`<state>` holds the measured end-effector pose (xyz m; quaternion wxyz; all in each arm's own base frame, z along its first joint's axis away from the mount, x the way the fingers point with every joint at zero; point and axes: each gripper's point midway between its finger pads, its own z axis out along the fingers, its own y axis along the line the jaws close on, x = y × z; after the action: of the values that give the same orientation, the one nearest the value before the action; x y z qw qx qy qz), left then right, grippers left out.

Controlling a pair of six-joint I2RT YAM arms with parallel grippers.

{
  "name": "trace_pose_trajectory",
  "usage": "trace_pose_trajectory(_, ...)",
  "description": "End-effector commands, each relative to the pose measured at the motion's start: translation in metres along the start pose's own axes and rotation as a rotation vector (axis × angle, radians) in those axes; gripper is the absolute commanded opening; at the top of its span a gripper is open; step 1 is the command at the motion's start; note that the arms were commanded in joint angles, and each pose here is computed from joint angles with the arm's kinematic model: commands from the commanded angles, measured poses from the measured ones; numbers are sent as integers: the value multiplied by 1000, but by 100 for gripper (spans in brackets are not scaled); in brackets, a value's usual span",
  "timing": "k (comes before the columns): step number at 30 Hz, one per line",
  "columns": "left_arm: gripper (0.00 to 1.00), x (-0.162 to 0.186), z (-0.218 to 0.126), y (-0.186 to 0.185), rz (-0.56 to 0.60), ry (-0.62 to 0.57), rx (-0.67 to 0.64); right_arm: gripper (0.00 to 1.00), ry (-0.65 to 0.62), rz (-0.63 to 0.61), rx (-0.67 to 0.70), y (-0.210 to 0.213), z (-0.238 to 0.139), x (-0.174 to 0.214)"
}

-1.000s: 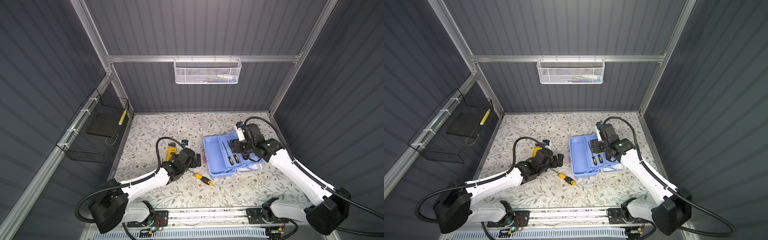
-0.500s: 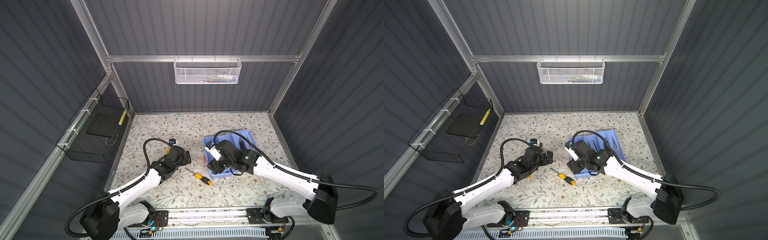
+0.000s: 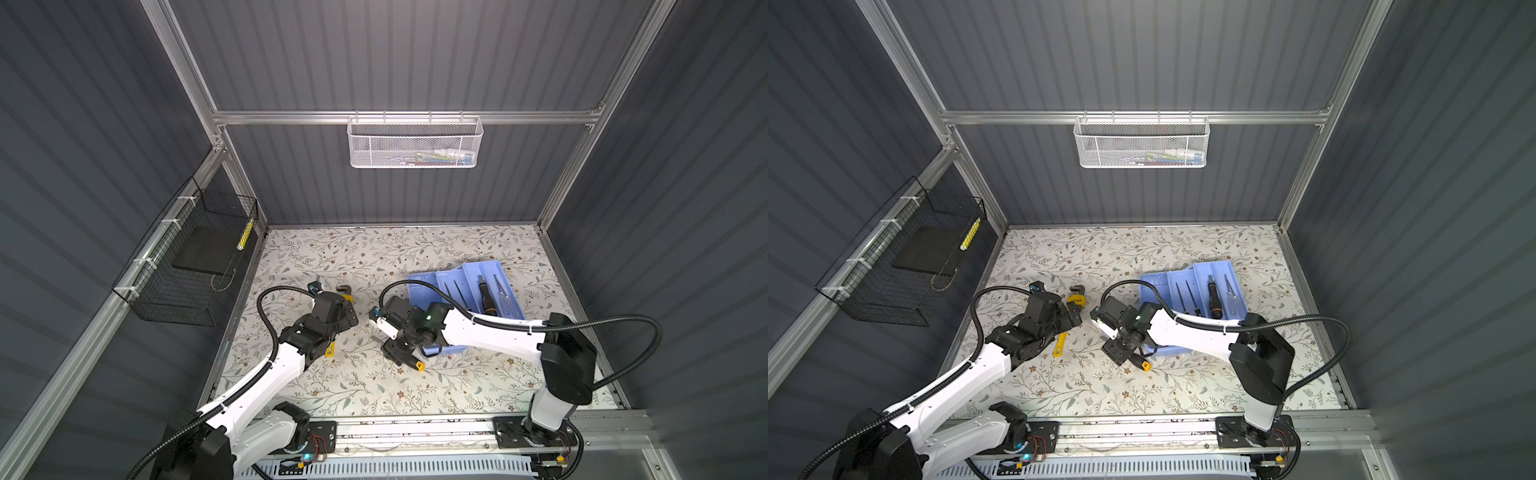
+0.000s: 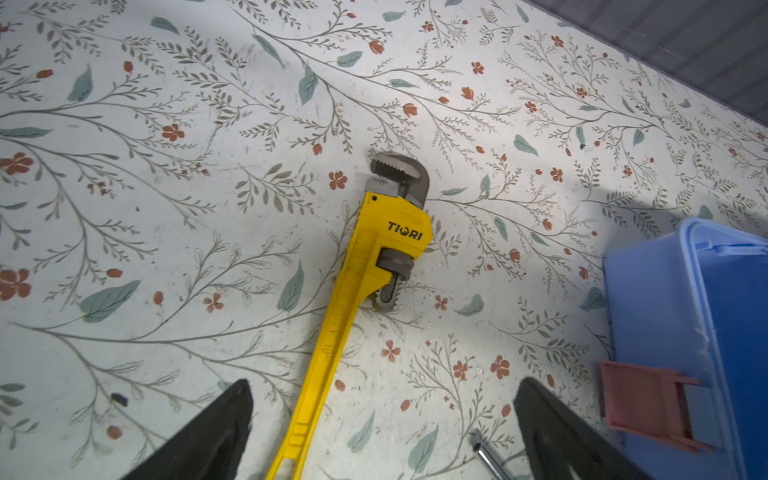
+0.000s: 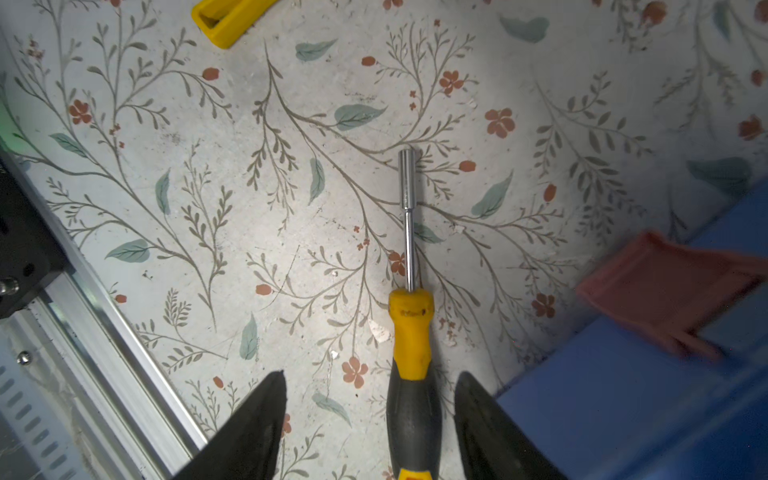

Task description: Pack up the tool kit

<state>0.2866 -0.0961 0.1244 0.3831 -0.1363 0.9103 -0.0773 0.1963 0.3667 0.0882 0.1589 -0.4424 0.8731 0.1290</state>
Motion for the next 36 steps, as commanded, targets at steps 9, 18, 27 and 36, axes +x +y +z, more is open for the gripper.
trace_pose_trajectory(9,100,6,-8,23,-18,0,-59,51,190,15,51,-7,34,23)
trace_pose_trajectory(18,100,6,-6,20,-14,1,-44,50,273,33,82,-14,55,40)
trace_pose_trajectory(27,100,6,-5,19,-17,1,-40,25,258,115,69,-10,66,28)
trace_pose_trajectory(36,100,10,-5,22,-16,3,-45,12,163,446,53,-34,72,-13)
